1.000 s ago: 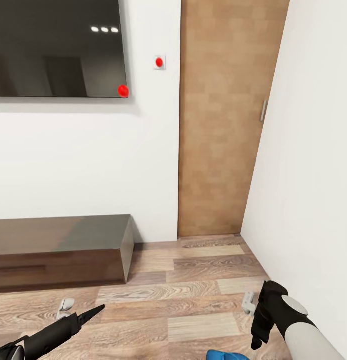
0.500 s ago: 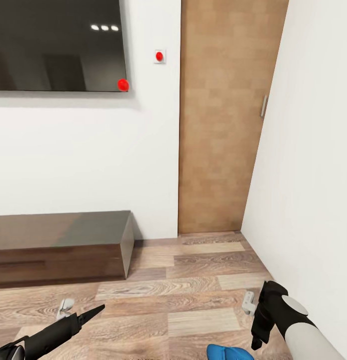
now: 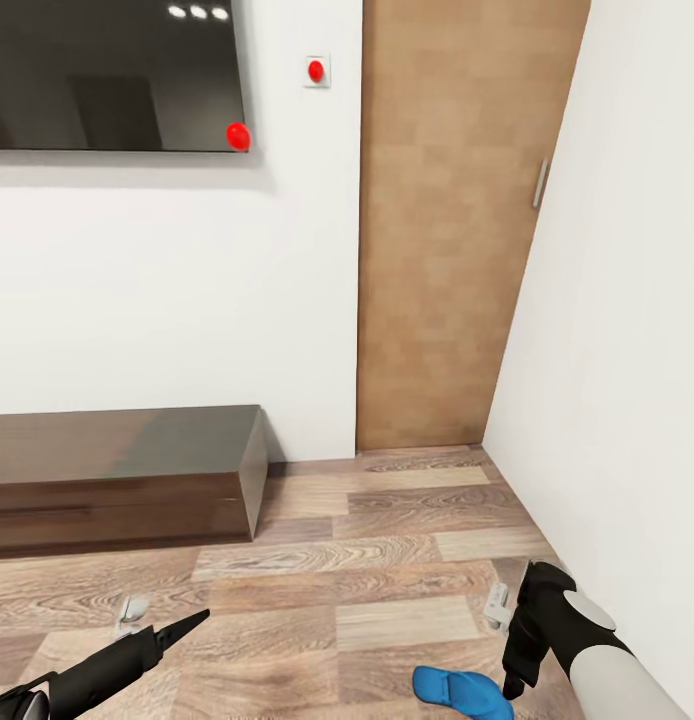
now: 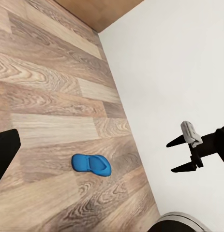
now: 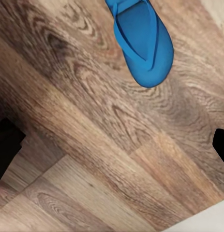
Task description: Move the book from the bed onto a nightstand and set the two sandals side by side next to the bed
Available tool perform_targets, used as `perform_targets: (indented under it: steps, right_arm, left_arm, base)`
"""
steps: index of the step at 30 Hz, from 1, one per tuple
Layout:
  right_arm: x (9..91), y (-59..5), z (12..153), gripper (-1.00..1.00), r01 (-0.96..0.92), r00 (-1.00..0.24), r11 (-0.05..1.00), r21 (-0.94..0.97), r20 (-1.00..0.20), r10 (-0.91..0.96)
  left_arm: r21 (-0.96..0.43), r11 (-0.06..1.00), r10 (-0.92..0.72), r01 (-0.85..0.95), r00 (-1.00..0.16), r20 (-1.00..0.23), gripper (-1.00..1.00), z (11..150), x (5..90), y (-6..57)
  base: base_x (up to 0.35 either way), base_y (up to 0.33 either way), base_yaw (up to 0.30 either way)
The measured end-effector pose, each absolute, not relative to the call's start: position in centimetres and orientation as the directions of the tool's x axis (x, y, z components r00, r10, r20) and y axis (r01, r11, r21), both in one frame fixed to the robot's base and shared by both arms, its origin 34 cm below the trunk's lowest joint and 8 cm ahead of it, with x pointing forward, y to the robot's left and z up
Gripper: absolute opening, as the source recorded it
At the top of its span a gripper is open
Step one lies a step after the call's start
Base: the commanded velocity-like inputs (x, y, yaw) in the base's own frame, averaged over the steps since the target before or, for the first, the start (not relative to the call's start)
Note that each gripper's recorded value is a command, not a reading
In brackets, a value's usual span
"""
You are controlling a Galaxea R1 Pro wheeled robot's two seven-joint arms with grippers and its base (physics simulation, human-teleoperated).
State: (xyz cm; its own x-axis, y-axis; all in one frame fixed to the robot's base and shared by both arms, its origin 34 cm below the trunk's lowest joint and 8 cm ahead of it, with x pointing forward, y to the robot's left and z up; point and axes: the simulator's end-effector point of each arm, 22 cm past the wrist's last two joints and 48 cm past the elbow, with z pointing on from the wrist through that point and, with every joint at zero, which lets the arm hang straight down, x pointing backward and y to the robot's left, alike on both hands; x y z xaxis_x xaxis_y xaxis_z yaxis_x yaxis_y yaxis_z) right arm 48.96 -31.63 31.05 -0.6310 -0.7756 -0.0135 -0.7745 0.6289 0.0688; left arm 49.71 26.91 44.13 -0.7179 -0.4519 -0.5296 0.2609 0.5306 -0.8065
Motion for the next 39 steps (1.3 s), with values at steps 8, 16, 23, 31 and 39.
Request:
perform_targets:
  steps: [8,16,23,31,39]
  right_arm:
    - [48.3,-31.6,29.6,1.0,-0.772,-0.631,0.629,0.094,0.007,-0.776]
    - [47.6,-31.6,28.3,1.0,-0.768,-0.631,0.629,0.119,0.028,-0.776]
    - [46.9,-31.6,27.1,1.0,-0.765,-0.629,0.629,0.141,0.045,-0.776]
    - [46.1,-31.6,25.7,1.0,-0.759,-0.628,0.629,0.167,0.067,-0.776]
    - [45.3,-31.6,24.4,1.0,-0.754,-0.625,0.629,0.192,0.087,-0.776]
  left_arm:
    - [-0.814,0.531,-0.452,0.234,-0.735,-0.506,1.0,42.7,49.5,26.9]
    - [-0.822,0.531,-0.452,0.208,-0.751,-0.482,1.0,41.3,49.2,26.9]
    - [-0.827,0.531,-0.452,0.184,-0.764,-0.46,1.0,40.0,48.9,26.9]
    - [-0.833,0.531,-0.452,0.157,-0.779,-0.435,1.0,38.6,48.6,26.9]
    - [-0.837,0.531,-0.452,0.13,-0.793,-0.409,1.0,37.2,48.1,26.9]
  base:
    - [0.0,0.0,0.0]
    - [0.0,0.0,0.0]
    - [0.0,0.0,0.0]
    - [0.0,0.0,0.0]
    - [0.0,0.0,0.0]
